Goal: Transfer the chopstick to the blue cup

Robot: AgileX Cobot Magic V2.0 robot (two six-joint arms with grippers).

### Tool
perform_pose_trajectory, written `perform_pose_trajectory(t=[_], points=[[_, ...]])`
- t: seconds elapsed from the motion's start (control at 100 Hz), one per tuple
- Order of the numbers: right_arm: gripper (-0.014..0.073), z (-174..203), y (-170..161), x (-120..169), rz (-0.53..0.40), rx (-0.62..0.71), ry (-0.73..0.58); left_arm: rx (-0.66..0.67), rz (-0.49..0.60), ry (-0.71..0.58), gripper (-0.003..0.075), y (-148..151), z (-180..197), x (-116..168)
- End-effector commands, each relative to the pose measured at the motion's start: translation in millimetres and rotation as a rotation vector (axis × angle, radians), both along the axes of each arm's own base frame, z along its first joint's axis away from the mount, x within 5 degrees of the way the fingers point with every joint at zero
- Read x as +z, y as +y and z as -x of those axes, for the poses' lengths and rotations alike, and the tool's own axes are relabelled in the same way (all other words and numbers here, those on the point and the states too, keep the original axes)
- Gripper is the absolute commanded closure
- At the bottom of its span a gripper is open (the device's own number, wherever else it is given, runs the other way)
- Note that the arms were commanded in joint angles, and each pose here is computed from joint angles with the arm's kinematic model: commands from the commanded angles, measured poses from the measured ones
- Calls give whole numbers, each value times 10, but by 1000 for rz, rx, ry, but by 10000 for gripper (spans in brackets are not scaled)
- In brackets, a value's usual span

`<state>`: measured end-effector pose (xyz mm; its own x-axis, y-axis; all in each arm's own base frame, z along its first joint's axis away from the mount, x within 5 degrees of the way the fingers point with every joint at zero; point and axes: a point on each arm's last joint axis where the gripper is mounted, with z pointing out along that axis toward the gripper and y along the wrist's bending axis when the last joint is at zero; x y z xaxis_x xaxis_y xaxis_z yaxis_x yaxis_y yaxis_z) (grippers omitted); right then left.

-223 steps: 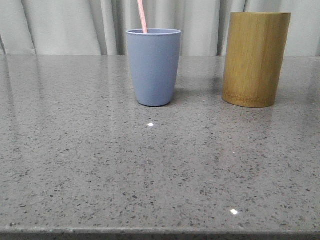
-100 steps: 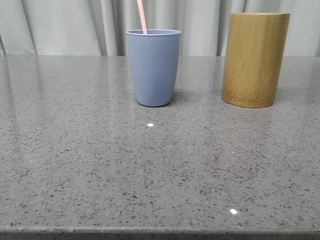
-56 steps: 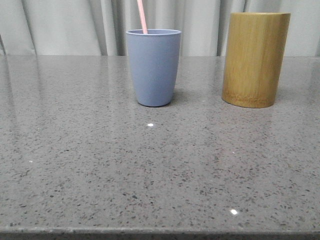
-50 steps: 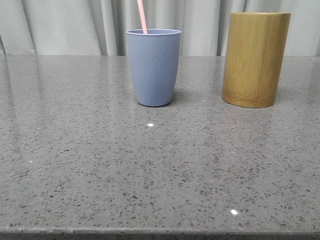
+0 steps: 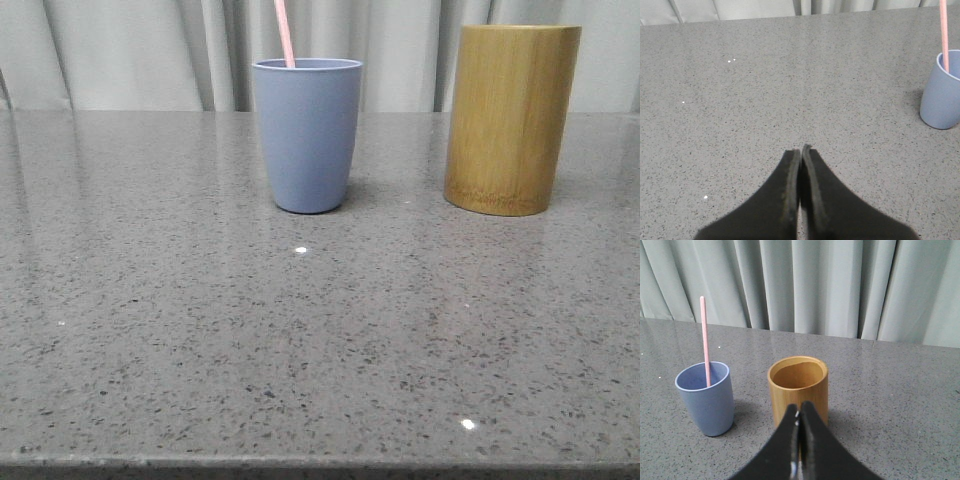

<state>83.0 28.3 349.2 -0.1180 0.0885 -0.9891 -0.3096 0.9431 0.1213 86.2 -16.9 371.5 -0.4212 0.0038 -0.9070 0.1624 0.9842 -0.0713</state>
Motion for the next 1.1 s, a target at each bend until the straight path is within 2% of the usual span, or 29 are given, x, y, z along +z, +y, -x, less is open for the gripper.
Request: perform_pose_trajectory(t=[0.0, 0.4, 0.47, 0.58, 0.76, 1.09], points=[[692, 6, -17, 158, -23, -16, -107, 8, 29, -93, 739, 0, -15, 138], [692, 6, -17, 158, -23, -16, -107, 8, 29, -93, 739, 6, 22, 70], [692, 6, -17, 158, -23, -16, -107, 17, 31, -119, 739, 16, 33, 25], [692, 6, -17, 158, -23, -16, -107, 63, 32, -227, 739, 61, 46, -58], [692, 6, -17, 158, -23, -16, -107, 120, 36, -376, 739, 115, 116, -381], [692, 6, -17, 158, -23, -16, -107, 127, -8, -455, 739, 136, 224, -1113]])
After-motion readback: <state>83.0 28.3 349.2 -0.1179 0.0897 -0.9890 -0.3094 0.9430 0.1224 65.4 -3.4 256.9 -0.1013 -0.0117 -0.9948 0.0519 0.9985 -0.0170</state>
